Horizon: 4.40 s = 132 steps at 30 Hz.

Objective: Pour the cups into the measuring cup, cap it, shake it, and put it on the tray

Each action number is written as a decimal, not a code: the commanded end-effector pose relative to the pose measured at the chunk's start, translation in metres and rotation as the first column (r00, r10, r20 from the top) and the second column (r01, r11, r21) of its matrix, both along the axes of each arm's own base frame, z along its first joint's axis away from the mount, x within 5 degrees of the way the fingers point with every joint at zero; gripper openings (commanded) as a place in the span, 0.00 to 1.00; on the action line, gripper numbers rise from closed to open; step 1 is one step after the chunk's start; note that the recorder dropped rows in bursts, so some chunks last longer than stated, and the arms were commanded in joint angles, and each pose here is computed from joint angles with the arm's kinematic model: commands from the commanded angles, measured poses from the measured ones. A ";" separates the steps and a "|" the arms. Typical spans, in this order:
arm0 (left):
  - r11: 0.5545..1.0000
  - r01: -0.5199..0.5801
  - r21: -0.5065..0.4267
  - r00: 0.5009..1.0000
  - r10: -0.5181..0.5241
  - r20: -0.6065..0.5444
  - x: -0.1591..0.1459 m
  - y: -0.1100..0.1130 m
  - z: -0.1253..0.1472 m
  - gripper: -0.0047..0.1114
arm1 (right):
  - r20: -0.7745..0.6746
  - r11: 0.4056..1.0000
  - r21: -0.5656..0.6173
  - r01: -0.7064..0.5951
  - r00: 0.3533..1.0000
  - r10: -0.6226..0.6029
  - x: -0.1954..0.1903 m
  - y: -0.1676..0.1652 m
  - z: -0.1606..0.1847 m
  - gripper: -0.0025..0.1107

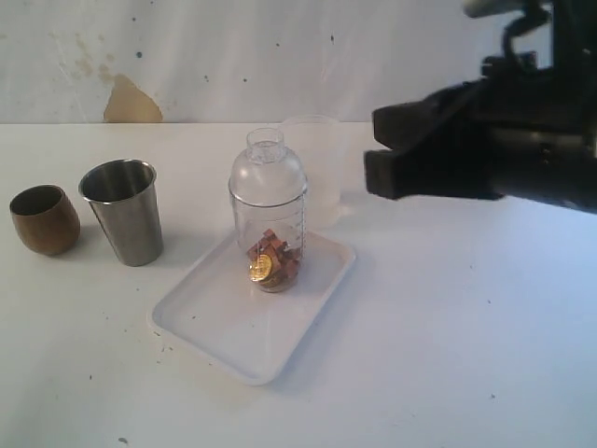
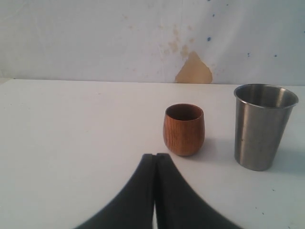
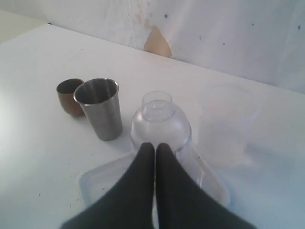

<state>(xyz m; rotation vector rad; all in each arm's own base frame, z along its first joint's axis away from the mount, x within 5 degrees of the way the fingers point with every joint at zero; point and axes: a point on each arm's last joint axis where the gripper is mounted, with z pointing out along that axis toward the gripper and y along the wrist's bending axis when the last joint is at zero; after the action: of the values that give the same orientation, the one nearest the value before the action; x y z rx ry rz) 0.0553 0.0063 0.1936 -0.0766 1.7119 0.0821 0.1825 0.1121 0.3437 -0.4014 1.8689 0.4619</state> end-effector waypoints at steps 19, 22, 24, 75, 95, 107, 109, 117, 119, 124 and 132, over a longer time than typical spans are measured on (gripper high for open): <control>1.000 0.001 0.005 1.000 -0.001 -0.002 0.000 0.000 -0.001 0.04 | 0.200 1.000 -0.022 0.004 0.980 0.000 -0.082 -0.054 0.030 0.02; 1.000 0.001 0.005 1.000 -0.001 -0.002 0.000 0.000 -0.001 0.04 | 0.339 0.998 0.059 0.004 0.940 -0.024 -0.088 -0.058 0.030 0.02; 1.000 0.001 0.005 1.000 -0.001 -0.002 0.000 0.000 -0.001 0.04 | 0.429 0.994 0.111 0.011 0.902 -0.058 -0.093 -0.063 0.026 0.02; 1.000 0.001 0.005 1.000 -0.001 -0.002 0.000 0.000 -0.001 0.04 | 0.149 0.828 -0.147 0.542 0.839 -0.523 -0.129 -0.116 -0.162 0.02; 1.000 0.001 0.005 1.000 -0.001 -0.002 0.000 0.000 -0.001 0.04 | 0.132 0.827 -0.115 0.550 0.834 -0.536 -0.129 -0.116 -0.162 0.02; 1.000 0.001 0.005 1.000 -0.001 -0.002 0.000 0.000 -0.001 0.04 | 0.132 0.827 -0.115 0.550 0.834 -0.536 -0.129 -0.116 -0.162 0.02; 1.000 0.001 0.005 1.000 -0.001 -0.002 0.000 0.000 -0.001 0.04 | 0.132 0.827 -0.115 0.550 0.834 -0.536 -0.129 -0.116 -0.162 0.02; 1.000 0.001 0.005 1.000 -0.001 -0.002 0.000 0.000 -0.001 0.04 | 0.132 0.827 -0.115 0.550 0.834 -0.536 -0.129 -0.116 -0.162 0.02; 1.000 0.001 0.005 1.000 -0.001 -0.002 0.000 0.000 -0.001 0.04 | 0.132 0.827 -0.115 0.550 0.834 -0.536 -0.129 -0.116 -0.162 0.02; 1.000 0.001 0.005 1.000 -0.001 -0.002 0.000 0.000 -0.001 0.04 | 0.132 0.827 -0.115 0.550 0.834 -0.536 -0.129 -0.116 -0.162 0.02; 1.000 0.001 0.005 1.000 -0.001 -0.002 0.000 0.000 -0.001 0.04 | 0.132 0.827 -0.115 0.550 0.834 -0.536 -0.129 -0.116 -0.162 0.02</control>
<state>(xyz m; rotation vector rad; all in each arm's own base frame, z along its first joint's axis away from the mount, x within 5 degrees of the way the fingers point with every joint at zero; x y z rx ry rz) 0.0553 0.0063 0.1936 -0.0766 1.7119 0.0821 0.0535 -0.0043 0.1839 0.0288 1.8279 -0.0905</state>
